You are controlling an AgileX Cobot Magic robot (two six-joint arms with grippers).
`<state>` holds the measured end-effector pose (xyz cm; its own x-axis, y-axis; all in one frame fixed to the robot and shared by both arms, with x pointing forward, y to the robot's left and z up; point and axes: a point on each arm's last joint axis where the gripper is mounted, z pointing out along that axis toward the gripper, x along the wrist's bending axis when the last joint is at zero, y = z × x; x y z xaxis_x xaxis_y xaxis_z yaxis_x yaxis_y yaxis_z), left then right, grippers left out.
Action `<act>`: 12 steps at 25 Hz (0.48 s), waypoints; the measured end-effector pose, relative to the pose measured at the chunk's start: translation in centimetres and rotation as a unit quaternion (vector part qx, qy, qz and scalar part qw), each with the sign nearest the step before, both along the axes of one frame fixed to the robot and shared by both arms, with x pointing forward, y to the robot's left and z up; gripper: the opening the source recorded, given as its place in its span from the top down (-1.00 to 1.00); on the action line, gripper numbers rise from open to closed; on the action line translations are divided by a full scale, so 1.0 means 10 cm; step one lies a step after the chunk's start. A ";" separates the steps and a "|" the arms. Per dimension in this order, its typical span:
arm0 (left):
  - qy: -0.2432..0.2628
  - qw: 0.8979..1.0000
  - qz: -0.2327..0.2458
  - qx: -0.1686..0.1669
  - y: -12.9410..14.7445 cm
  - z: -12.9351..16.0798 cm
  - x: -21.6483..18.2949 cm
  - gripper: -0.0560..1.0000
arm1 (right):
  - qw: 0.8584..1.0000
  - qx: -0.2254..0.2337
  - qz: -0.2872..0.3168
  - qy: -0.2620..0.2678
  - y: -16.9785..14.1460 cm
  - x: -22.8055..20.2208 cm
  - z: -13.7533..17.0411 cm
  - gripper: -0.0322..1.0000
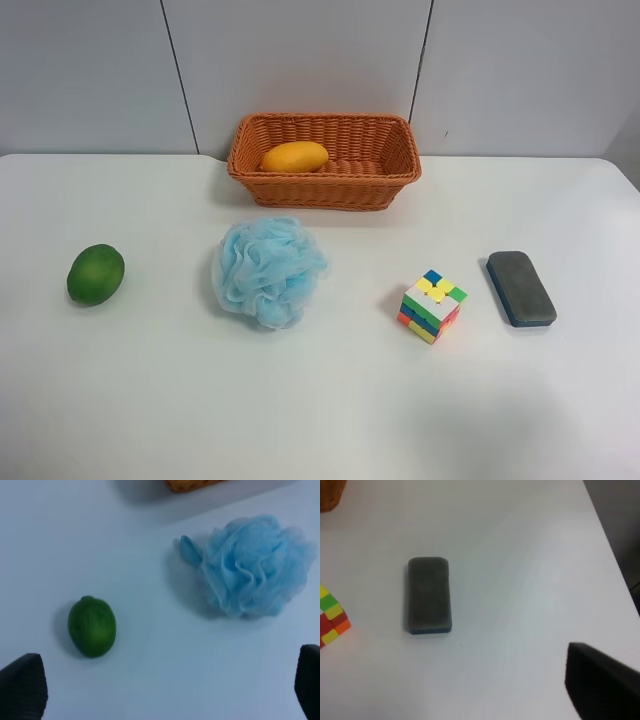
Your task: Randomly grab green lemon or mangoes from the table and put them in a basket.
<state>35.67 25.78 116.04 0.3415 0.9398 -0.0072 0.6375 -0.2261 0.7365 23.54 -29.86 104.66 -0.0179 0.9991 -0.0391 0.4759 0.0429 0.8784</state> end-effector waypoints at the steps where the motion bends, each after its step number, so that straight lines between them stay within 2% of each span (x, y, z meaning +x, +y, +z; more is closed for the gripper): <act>1: -0.009 1.000 0.000 -0.003 0.05 -0.03 -0.14 -0.99 | 1.000 0.000 0.000 0.000 0.00 0.00 0.00 -0.98; 7: -0.032 0.999 0.003 -0.012 0.25 -0.36 -0.67 -0.99 | 1.000 0.000 0.000 0.000 0.00 0.00 0.00 -0.98; 12: -0.034 0.997 0.062 -0.015 0.35 -0.69 -0.86 -0.99 | 1.000 0.000 0.000 0.000 0.00 0.00 0.00 -0.98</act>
<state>27.07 29.28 109.09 0.2239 0.9745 -0.0166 0.6068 -0.1261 0.7848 23.54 -29.86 104.66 -0.0179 0.9991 -0.0391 0.4759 0.0429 0.8784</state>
